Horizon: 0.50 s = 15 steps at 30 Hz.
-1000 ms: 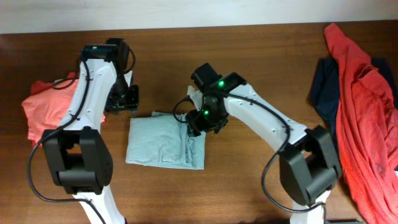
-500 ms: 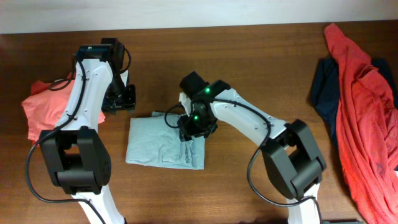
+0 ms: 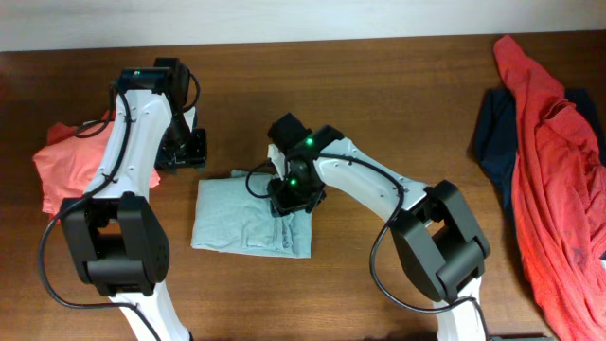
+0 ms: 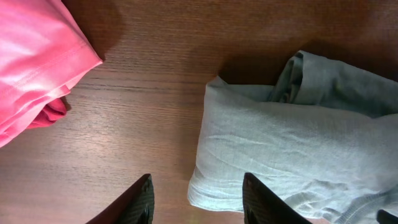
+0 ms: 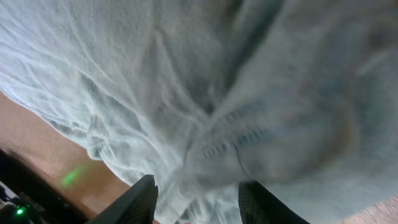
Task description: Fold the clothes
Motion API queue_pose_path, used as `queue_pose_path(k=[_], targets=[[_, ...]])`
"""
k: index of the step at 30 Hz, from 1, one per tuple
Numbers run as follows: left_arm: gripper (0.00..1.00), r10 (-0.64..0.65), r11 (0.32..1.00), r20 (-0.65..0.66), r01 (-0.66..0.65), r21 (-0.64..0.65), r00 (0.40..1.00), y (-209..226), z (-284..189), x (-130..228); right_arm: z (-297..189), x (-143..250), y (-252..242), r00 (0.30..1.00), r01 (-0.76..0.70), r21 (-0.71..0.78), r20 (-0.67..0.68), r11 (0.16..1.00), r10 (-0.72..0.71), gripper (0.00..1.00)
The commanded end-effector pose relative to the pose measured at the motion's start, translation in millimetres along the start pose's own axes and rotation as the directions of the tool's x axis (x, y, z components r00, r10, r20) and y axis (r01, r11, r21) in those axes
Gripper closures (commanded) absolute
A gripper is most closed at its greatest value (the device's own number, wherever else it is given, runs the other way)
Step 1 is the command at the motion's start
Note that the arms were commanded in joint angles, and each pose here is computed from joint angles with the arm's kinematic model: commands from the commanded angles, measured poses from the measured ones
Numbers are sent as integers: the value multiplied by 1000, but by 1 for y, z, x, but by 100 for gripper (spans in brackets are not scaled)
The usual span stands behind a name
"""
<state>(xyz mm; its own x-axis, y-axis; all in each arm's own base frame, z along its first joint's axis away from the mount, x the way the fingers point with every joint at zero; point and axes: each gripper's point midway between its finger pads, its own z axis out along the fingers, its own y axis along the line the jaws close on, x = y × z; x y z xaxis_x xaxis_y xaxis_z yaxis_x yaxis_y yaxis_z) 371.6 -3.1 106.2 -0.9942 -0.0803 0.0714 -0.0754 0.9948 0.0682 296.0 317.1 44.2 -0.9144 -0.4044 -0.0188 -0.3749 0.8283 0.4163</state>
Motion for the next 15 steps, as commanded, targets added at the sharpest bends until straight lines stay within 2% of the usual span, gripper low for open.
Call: queue_pose_path(k=[1,4,9,10,15], targets=[[54,6,1000,38,-6,11,999,1,-12,-3,17,5,8,999,2,-18,-35,1000,-3,53],[54,6,1000,37,-6,11,999,1,-12,-3,18,4,8,999,0,-18,-34,1000,-1,56],[54,6,1000,37,-6,11,999,1,-12,-3,18,5,8,999,0,-18,-36,1000,-1,91],[54,6,1000,37,-6,11,999,1,-12,-3,18,6,7,999,-2,-16,-41,1000,2,96],[54,9,1000,35,-9,11,999,1,-12,-2,-1,16,11,998,30,-11,-54,999,-31,96]])
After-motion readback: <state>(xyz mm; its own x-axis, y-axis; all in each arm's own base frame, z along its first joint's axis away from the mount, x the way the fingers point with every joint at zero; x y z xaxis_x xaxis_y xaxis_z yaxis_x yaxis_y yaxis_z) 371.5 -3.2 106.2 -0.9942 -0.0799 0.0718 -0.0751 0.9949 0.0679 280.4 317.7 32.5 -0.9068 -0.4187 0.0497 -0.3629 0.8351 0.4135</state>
